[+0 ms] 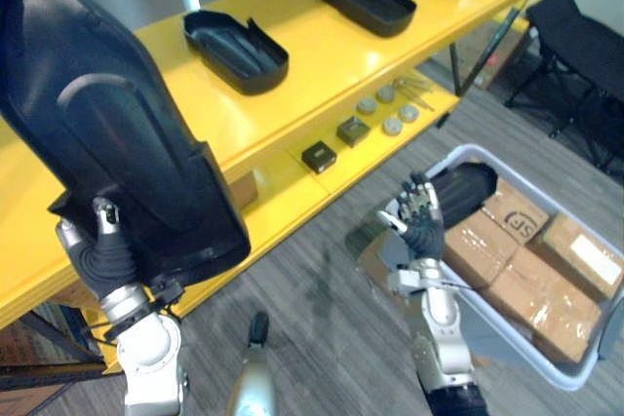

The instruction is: Walk over and take plastic housings, then place them on the shelf

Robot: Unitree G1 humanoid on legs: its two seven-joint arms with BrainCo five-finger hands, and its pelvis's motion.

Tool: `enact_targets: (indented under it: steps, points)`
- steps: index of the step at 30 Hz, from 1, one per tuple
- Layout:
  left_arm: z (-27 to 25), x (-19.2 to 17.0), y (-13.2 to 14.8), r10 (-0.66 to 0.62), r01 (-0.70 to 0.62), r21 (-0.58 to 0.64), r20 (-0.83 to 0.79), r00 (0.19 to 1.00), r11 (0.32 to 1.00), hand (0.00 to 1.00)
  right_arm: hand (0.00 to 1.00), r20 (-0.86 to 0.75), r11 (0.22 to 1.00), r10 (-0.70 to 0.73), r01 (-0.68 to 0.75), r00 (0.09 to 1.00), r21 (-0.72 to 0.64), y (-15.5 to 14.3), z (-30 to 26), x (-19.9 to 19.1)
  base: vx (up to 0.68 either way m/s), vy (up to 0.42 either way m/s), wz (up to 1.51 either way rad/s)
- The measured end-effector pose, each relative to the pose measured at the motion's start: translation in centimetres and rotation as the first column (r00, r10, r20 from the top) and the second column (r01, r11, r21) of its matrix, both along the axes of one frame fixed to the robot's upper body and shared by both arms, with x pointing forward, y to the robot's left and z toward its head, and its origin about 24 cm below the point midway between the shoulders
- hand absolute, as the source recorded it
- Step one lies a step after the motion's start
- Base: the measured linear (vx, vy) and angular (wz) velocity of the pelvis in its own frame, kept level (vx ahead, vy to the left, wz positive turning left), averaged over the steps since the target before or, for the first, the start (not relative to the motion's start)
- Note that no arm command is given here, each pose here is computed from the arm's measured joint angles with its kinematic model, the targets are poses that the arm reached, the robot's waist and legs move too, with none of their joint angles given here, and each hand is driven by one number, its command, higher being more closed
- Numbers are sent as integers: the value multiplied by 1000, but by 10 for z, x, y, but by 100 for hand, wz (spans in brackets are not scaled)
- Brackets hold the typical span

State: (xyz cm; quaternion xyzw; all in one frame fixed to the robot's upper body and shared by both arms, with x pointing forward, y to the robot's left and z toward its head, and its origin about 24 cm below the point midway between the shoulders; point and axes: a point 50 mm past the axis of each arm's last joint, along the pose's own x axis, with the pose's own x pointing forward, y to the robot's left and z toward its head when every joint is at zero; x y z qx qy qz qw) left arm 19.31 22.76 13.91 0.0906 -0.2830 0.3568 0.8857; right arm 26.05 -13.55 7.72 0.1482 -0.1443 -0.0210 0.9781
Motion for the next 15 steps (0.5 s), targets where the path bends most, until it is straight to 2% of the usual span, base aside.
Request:
enact_targets:
  steps: [5, 8, 15]
  points:
    - [15, 3, 2, -14, 9, 77, 55, 998, 997, 100, 0, -2, 999, -38, 38, 999, -9, -10, -2, -3, 45, 89, 46]
    - [20, 3, 5, -21, 13, 125, 58, 998, 992, 100, 0, 27, 1000, -30, 31, 999, -4, -7, 5, 0, 203, 164, 30]
    - [22, 8, 1, -22, 14, 101, 85, 996, 995, 100, 0, 107, 1000, 0, 3, 994, -30, 3, 25, 6, 289, -1, 60]
